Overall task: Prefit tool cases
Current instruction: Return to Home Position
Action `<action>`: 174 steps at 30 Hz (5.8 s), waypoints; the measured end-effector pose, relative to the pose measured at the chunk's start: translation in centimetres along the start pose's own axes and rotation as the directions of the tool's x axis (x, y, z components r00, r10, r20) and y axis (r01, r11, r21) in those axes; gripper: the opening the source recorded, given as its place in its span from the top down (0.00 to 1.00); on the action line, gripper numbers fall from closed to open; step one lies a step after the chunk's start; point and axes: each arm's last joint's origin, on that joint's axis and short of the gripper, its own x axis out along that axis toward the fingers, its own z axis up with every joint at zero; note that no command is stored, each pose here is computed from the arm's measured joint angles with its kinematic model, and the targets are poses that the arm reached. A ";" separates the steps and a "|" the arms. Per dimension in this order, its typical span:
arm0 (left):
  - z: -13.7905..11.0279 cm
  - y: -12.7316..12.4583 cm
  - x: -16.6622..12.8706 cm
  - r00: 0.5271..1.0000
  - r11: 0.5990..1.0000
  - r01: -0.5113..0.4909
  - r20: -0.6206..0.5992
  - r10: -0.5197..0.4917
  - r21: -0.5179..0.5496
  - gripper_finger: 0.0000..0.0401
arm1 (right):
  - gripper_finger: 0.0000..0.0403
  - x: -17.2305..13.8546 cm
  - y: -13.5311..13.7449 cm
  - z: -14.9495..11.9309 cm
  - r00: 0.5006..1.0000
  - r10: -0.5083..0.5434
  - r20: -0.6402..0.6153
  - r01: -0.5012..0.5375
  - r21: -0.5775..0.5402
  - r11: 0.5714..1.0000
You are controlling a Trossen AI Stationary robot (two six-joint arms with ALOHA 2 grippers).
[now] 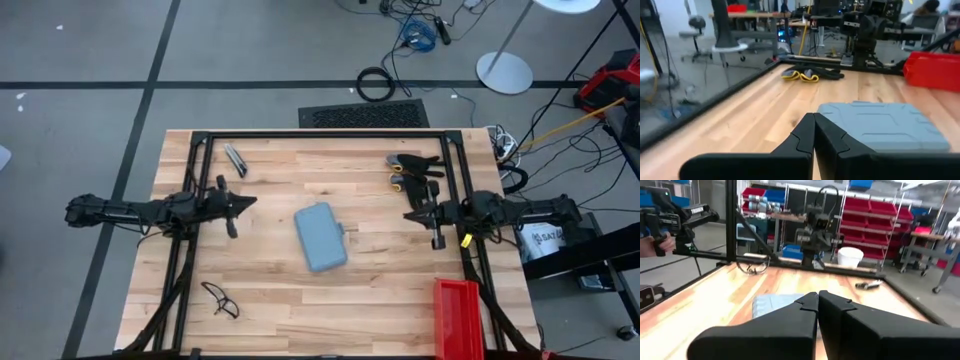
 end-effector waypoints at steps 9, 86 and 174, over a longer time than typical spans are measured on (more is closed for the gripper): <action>0.0 0.0 0.0 1.000 0.996 0.000 -0.003 -0.001 -0.086 0.98 | 1.00 0.0 0.1 -0.4 0.999 0.010 -0.045 -0.009 0.017 1.000; 0.0 0.0 0.0 1.000 0.996 0.004 -0.002 -0.004 -0.087 0.98 | 1.00 0.0 0.1 -0.4 0.999 0.010 -0.044 -0.009 0.017 1.000; 0.0 0.0 0.0 1.000 0.996 0.003 -0.002 -0.003 -0.087 0.98 | 1.00 0.0 0.1 -0.4 0.999 0.010 -0.043 -0.009 0.016 1.000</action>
